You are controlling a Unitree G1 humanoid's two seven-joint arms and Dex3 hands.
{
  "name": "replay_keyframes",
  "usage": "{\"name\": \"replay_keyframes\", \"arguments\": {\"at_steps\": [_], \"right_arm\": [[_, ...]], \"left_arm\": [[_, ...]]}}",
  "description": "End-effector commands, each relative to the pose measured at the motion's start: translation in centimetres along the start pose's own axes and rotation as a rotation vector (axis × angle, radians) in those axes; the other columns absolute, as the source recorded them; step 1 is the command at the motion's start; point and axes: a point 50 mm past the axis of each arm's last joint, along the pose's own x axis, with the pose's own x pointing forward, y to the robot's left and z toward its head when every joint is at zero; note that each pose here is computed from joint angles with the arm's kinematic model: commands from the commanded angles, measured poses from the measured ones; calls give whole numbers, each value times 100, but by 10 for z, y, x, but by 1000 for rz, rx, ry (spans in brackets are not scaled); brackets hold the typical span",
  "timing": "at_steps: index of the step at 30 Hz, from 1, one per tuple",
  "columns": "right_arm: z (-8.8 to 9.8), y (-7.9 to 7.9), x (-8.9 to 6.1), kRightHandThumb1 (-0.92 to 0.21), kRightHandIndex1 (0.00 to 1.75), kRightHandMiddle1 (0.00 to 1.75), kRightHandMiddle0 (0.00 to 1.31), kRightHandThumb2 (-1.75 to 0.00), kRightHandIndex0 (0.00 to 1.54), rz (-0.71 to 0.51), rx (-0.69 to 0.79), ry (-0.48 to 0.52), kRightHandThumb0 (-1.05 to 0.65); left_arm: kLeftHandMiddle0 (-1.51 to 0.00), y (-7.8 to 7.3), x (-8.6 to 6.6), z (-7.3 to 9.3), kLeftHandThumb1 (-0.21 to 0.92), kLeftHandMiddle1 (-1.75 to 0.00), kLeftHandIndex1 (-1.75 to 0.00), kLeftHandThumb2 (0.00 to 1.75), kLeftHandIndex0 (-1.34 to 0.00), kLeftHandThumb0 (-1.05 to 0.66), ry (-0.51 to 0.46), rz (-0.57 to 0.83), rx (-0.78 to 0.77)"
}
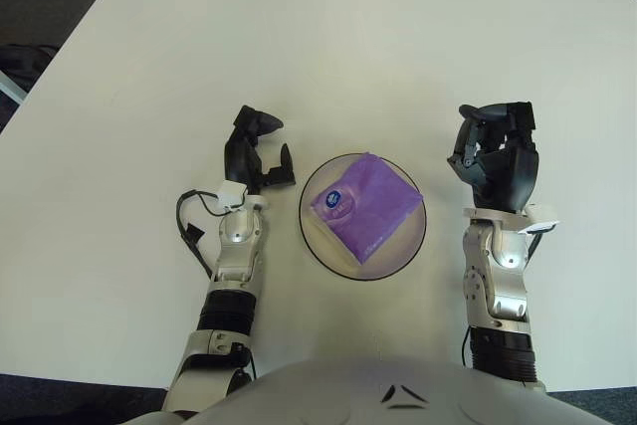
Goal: Put the tissue paper into the plate.
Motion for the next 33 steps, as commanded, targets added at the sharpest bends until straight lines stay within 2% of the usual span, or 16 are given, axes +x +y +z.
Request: {"name": "replay_keyframes", "arguments": {"at_steps": [1,14,33], "right_arm": [[-8,1,-6,-84,126,175,24,-64,38,-48,18,45,-36],[-23,-6,-11,-83,126,175,24,-65,46,-28,13,133,-36],[-38,-11,-18,-84,125,175,24,-65,46,-40,16,244,-36]], "left_arm": [[-81,10,-38,-45,7,-173,-175,161,-55,-1,234,20,32],[-83,11,-39,-43,6,-171,-175,161,-55,-1,225,23,22],[-83,12,-41,-43,5,-172,-175,162,-56,-1,221,15,25]]}}
